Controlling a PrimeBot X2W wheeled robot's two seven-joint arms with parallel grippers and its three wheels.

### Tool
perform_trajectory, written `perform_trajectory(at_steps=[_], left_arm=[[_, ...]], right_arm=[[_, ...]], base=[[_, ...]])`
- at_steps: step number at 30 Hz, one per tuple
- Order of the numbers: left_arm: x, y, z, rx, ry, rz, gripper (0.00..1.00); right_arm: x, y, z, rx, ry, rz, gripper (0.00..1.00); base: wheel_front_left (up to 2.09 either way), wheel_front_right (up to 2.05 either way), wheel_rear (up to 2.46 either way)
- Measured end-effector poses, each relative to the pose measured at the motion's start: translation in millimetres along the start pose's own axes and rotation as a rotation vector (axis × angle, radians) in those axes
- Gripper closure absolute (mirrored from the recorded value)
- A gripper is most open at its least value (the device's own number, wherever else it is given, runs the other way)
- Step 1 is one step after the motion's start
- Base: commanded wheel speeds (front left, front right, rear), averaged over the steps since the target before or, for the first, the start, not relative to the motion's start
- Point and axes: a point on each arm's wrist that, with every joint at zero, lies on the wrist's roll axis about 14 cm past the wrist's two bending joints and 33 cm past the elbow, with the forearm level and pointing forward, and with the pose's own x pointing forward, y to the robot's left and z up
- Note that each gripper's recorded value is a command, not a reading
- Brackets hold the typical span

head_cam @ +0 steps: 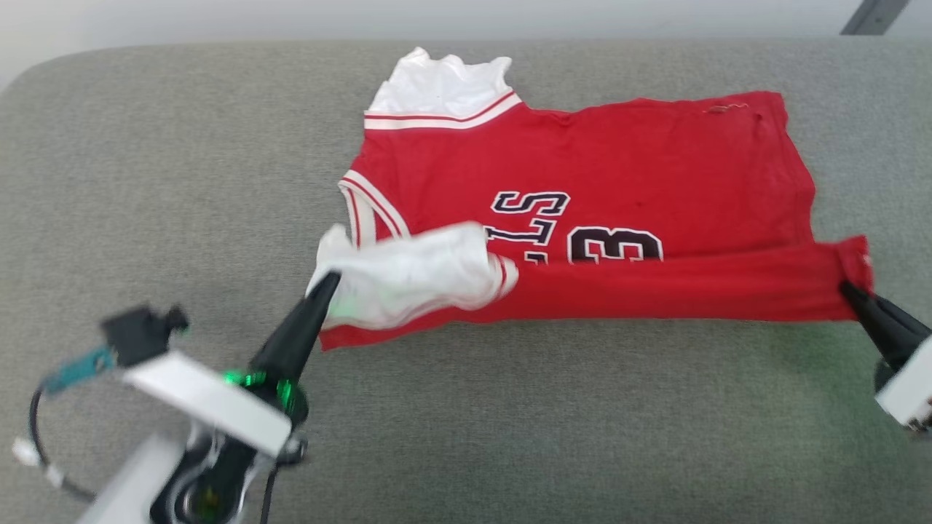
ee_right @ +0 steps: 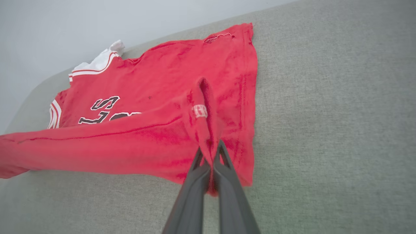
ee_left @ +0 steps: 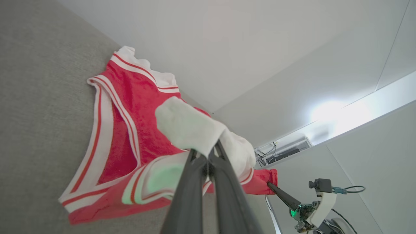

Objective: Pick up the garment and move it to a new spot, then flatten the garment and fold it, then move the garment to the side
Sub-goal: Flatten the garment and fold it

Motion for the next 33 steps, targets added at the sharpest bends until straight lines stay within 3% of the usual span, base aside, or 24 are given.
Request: perform_trajectory(at_steps=[3,11,20,31,32,33], left_arm=[[26.8,0.5,3.9,-0.007,0.029,-0.009,1.00],[75.2,39.0,0.3,-0.045,0.081,0.101,1.00],[92.9,87.0,-3.0,0.047,0.056,0.240,1.00],[95.2,95.2,-9.9,0.168,0.107,0.262,1.00],[95.7,94.5,-9.4,0.177,0.108,0.259,0.92],[95.8,93.5,-9.8,0.183,0.112,0.255,0.75]], right_arm=[[9.3,-0.9,4.2,0.015,-0.003,-0.014,1.00],[34.7,-22.1,0.9,-0.041,0.029,-0.097,1.00],[51.4,-34.0,-18.1,-0.051,0.037,-0.141,1.00],[60.2,-38.4,-17.1,-0.050,0.000,-0.168,1.00],[61.1,-38.0,-17.4,-0.056,-0.001,-0.167,1.00],[61.9,-37.2,-17.7,-0.055,-0.003,-0.166,0.99]], base=[[0.00,0.00,0.00],[0.00,0.00,0.00],[0.00,0.00,0.00],[0.00,0.00,0.00],[0.00,0.00,0.00],[0.00,0.00,0.00]])
